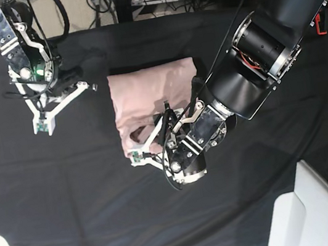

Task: Fold the T-shirt properly
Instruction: 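Grasp the shirt with the left gripper and drag it toward the table center, then press both grippers on the folded shirt's edges to square it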

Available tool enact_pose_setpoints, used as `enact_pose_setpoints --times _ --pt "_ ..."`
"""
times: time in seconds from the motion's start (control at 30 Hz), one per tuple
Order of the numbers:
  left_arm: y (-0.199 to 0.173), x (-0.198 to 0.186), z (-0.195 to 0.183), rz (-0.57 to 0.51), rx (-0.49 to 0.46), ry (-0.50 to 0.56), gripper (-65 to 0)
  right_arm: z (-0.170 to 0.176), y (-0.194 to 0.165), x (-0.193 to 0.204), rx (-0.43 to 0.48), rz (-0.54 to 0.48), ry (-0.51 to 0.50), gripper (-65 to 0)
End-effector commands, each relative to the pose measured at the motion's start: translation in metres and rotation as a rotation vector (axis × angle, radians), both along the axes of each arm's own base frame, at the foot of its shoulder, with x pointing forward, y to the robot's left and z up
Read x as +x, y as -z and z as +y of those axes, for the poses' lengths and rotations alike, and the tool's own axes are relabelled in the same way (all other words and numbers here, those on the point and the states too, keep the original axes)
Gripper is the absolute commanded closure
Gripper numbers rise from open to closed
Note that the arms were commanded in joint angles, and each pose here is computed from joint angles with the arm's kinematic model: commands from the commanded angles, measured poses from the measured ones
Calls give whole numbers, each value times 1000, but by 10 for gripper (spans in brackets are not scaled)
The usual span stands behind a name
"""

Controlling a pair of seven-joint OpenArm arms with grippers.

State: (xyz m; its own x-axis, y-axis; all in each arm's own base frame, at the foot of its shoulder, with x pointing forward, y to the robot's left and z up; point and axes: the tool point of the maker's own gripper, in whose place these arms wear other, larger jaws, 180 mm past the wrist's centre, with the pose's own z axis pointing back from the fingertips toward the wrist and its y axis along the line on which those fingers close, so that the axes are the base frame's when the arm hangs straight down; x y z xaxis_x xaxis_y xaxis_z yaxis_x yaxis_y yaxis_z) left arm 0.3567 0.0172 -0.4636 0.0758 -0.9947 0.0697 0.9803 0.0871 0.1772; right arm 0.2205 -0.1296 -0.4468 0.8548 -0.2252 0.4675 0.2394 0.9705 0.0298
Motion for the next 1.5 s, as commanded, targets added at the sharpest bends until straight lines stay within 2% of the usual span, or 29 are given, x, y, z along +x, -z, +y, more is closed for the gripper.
enact_pose_setpoints --times 0.0,0.07,0.27,0.63,0.77,0.87,0.9,0.93,0.97,1.03,1.27,1.33,1.47 --pt "-17 19 -5 -50 -9 2 -436 -3 -8 8 -7 -38 4 0" --pt "-23 26 -9 -67 -35 7 -454 -3 -9 9 -5 -40 5 0" --pt "-36 42 -8 -104 -39 6 -453 -3 -8 8 -5 -38 5 0" --pt "-41 46 -9 -116 -43 9 -454 -3 -9 10 -5 -43 5 0" --pt "-67 62 -15 -181 -43 22 -446 -2 -9 10 -5 -42 3 0" --pt "-101 68 -17 -277 -33 51 -431 4 -18 13 10 -69 -12 0" --pt "-114 69 -17 -315 -44 53 -398 7 -25 14 18 -88 -19 0" --pt "-117 59 -17 -327 -67 48 -326 11 -31 13 31 -104 -28 0" --pt "-121 51 -18 -341 -97 41 -230 15 -38 13 43 -123 -45 0" --pt "-121 33 -9 -345 -142 4 0 27 -49 14 67 -154 -116 0" --pt "-101 -33 27 -288 -307 -221 0 86 -55 7 156 -183 -444 0" --pt "-99 -50 33 -275 -346 -275 0 97 -59 9 176 -199 -487 0" --pt "-81 -85 27 -216 -449 -311 0 103 -49 16 173 -184 -543 0"
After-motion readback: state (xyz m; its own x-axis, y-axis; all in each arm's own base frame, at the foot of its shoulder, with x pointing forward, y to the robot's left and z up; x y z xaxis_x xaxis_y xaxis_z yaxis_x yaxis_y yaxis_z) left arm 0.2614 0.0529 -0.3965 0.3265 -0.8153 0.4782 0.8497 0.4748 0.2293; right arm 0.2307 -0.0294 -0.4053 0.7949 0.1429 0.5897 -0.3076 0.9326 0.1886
